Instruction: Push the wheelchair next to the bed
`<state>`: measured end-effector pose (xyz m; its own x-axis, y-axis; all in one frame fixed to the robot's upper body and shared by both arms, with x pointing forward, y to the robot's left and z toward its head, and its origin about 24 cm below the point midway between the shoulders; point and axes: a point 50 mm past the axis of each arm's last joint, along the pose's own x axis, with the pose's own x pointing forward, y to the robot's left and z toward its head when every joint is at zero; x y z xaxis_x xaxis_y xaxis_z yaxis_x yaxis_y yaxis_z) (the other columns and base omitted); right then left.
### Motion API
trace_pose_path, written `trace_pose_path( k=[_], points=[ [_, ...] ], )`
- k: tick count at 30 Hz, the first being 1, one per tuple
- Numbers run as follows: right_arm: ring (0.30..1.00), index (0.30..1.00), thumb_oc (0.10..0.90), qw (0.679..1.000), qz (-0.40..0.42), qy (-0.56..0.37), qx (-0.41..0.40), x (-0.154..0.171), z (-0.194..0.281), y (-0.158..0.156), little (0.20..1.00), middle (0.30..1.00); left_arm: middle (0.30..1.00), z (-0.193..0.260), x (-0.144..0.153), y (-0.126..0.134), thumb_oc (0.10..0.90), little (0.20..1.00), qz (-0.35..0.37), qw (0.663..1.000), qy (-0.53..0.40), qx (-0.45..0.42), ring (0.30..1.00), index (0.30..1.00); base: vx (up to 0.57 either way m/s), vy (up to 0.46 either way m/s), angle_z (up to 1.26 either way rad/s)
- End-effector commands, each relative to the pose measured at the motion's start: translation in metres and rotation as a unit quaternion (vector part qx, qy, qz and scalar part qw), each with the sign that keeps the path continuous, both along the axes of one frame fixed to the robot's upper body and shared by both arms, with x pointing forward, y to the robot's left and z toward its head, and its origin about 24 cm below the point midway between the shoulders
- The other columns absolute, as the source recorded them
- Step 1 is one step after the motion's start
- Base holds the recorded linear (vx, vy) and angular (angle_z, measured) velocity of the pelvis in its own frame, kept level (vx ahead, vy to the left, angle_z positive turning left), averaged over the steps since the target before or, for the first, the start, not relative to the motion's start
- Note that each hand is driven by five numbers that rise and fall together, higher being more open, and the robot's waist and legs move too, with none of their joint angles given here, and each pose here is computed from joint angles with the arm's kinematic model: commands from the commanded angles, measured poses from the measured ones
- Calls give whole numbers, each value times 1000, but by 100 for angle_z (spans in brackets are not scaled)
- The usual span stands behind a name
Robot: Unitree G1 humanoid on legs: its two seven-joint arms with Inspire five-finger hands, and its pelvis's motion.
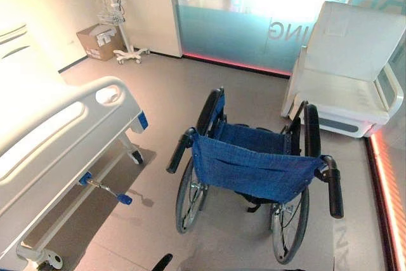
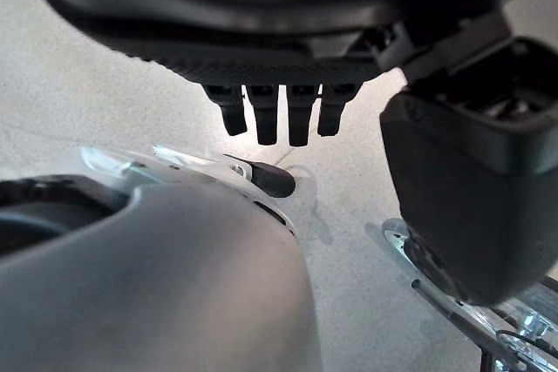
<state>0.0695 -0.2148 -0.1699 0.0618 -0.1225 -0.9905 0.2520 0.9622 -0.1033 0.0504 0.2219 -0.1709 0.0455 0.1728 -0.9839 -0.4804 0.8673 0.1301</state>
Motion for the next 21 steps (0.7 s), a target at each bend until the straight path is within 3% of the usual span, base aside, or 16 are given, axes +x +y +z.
trace_pose_path(
  k=[1, 21],
  points=[
    [900, 900, 800, 999, -4, 51, 9, -23, -4, 5, 900, 900, 900, -5, 5, -25, 800, 900, -27, 999, 19, -24, 900, 900, 0, 0, 0],
    [900, 900, 800, 999, -20, 46, 16, -23, -4, 3, 900, 900, 900, -4, 6, -21, 800, 900, -24, 1000, 16, -11, 900, 900, 0, 0, 0]
  ],
)
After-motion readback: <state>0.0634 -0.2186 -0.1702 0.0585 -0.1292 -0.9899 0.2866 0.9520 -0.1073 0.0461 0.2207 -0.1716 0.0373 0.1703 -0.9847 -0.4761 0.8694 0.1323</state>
